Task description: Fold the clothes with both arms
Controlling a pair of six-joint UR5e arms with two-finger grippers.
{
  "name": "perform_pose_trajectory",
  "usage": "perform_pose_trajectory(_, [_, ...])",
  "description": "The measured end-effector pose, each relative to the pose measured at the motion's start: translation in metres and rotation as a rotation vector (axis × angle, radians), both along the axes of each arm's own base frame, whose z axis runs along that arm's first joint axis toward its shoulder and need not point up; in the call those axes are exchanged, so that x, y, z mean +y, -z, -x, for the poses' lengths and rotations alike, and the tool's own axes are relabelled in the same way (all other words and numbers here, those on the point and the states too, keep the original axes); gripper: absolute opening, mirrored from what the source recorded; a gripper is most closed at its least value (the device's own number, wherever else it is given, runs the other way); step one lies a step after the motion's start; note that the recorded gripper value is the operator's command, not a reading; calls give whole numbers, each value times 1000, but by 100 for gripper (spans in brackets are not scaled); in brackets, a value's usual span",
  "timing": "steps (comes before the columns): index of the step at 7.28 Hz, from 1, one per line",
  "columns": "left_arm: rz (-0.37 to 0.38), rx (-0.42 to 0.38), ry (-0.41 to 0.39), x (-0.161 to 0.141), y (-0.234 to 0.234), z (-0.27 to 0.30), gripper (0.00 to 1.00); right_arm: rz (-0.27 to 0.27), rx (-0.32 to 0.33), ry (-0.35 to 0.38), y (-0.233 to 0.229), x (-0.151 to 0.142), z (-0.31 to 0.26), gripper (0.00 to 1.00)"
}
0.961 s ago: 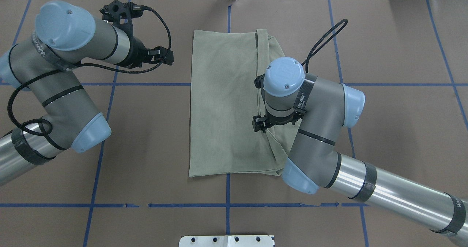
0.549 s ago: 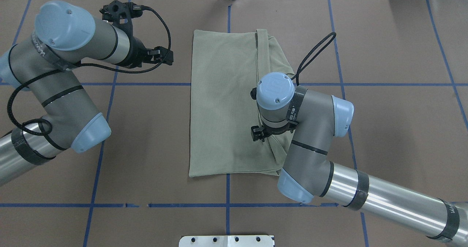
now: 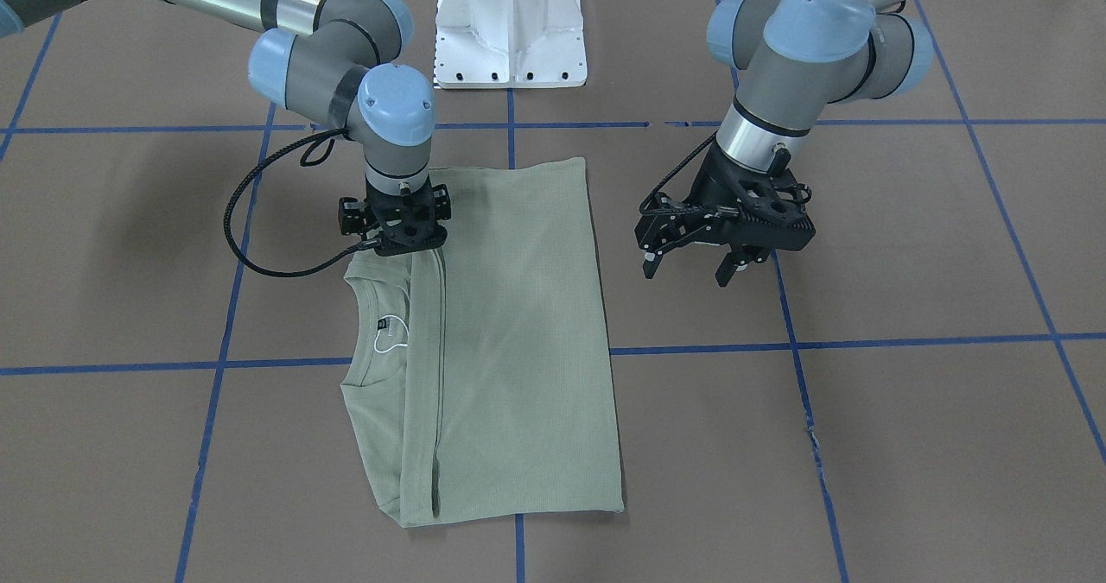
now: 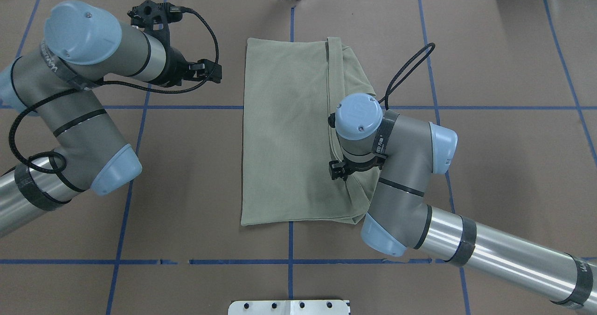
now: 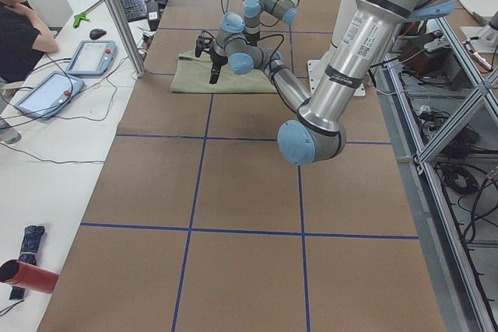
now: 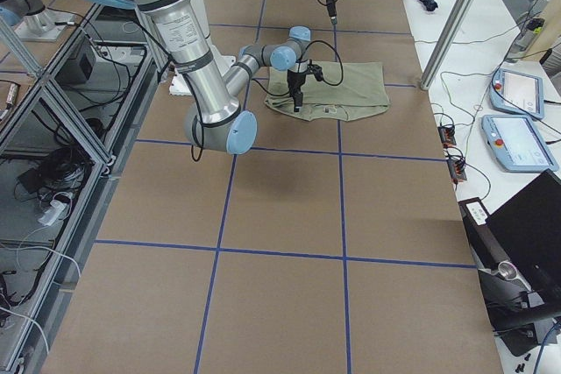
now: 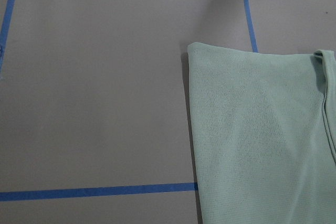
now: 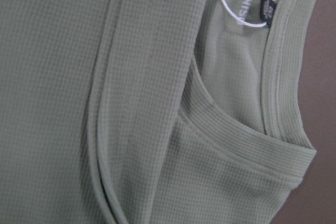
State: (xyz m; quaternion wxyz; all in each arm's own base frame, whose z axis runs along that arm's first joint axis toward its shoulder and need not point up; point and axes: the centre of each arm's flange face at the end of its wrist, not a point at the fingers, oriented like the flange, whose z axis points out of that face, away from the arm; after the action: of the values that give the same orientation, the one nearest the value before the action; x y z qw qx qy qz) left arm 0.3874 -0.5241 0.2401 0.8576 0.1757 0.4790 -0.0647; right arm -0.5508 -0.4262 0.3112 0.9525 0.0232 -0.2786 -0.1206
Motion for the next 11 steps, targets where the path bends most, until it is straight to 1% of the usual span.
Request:
perform_pose_trajectory(4, [9,10,-23,7,1,3,100,19,38,-28,-37,-16,-35,100])
perform_pose_trajectory(5, [9,11,-24,7,1,3,100,12,37,-26,-42,-19,-46,100])
perform_pose_trajectory(8, [8,13,-25,8,3,3,100,-6,63,-19,-62,-30,-68,100])
perform_pose_trajectory(10, [9,13,-24,8,3,3,100,-23,59,-19,-59,-45,-81,100])
perform_pose_trajectory(11, [8,14,-24,9,3,4,100,-31,38,-27,-46,-56,-88,100])
